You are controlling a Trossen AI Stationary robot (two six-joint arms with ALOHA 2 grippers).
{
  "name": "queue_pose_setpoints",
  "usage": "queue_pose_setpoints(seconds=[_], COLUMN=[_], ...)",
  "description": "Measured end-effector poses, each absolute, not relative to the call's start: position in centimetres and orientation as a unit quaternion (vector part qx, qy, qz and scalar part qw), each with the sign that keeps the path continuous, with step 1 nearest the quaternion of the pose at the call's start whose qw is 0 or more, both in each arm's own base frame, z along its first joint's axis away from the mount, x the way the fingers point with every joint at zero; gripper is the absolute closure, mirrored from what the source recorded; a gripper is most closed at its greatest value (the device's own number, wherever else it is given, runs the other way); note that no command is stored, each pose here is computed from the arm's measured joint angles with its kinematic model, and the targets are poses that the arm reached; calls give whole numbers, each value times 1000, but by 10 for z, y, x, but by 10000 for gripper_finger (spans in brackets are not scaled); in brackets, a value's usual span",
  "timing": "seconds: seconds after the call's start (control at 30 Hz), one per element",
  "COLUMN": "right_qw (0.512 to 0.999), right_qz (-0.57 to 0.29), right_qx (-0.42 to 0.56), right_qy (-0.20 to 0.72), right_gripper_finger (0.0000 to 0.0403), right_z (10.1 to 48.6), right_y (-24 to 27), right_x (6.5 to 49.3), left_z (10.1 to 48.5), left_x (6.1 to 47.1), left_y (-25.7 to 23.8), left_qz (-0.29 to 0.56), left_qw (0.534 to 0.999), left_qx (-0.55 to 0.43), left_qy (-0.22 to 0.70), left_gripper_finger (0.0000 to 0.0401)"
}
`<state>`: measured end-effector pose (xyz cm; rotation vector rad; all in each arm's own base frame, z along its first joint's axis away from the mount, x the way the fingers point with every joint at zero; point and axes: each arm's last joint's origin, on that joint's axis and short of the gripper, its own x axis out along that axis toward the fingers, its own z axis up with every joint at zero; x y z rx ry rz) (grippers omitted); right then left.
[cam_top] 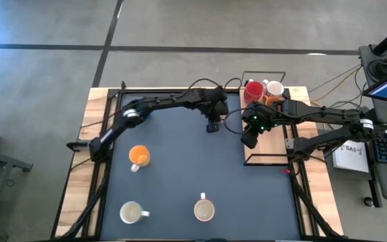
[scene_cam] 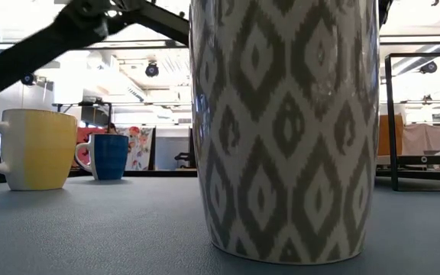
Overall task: Place coffee mugs
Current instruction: Move the orange patterned mug to the top middle, then move the blue mug to the top middle
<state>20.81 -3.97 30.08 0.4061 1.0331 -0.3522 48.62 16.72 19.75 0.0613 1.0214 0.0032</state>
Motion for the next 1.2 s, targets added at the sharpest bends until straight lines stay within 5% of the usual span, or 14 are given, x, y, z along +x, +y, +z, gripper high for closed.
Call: queue_pose_setpoints(seconds=[0.37, 0.83, 1.2], right_qw=[836, 836, 839], right_qz=[-163, -160, -152], right_qx=[187, 181, 168], right_qy=[490, 493, 495], right_gripper_finger=[291, 291, 291], right_z=[300, 299, 299], right_y=[-40, -40, -40], right_x=[208, 208, 208], left_z=[202, 207, 241], left_x=[499, 494, 484], left_y=[172, 171, 169], left_qz=[-9, -22, -33], left_qw=[861, 859, 872], left_qx=[32, 20, 29], left_qy=[508, 511, 487], left_gripper_finger=[382, 297, 294])
